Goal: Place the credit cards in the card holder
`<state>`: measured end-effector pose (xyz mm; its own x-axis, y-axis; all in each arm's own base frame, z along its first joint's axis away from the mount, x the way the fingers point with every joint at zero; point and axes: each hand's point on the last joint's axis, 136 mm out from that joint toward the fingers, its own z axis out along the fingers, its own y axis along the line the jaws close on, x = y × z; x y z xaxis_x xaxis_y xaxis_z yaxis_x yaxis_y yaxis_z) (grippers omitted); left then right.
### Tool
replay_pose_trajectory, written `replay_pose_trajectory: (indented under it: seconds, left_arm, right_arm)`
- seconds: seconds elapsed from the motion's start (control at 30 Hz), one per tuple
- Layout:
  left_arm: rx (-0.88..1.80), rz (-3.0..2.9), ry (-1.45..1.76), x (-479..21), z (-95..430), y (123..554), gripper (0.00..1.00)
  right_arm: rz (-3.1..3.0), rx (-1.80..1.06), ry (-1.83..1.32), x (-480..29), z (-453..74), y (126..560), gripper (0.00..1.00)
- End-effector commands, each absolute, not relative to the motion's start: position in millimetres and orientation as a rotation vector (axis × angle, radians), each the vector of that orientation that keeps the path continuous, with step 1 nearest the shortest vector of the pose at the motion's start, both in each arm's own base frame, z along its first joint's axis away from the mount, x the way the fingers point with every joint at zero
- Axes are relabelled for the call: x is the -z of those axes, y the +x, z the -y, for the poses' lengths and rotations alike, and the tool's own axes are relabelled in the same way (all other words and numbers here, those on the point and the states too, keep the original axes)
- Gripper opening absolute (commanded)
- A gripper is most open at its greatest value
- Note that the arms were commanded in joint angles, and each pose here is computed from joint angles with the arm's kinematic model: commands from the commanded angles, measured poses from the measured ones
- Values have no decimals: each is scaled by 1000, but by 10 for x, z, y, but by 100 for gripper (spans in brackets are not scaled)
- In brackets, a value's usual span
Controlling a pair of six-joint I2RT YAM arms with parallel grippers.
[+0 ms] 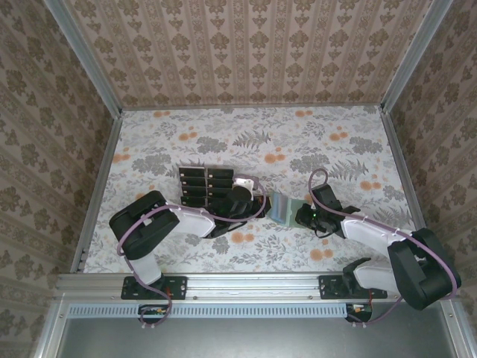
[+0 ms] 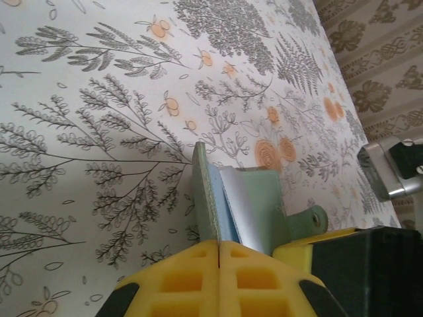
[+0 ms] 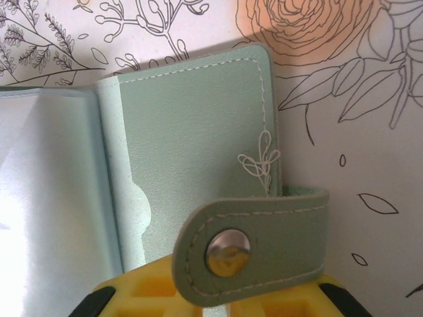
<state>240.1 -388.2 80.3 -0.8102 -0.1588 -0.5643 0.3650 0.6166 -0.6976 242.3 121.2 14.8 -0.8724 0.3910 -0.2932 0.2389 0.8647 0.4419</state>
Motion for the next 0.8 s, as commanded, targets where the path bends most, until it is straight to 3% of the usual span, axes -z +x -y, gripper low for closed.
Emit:
replay_pose_trajectory:
  seconds: [0.0,0.37,0.57,0.77]
  left_arm:
    - [1210,-2192,165,-945,3924,2385,0]
    - [1085,-2156,337,-1368,3972,2220,0]
    - [994,-2200,368,-1296,4010,2192,0]
    - [908,-2225,365,-1270,3896,2197,0]
  right_arm:
    - [-2747,-531,502,32,-1172,2282,20]
    - [-2717,-685,390,-248,-1511,2528,38]
    - [-2685,-536,417,-412,-1255,2567,53]
    - [-2573,-508,501,-725,-993,2537,59]
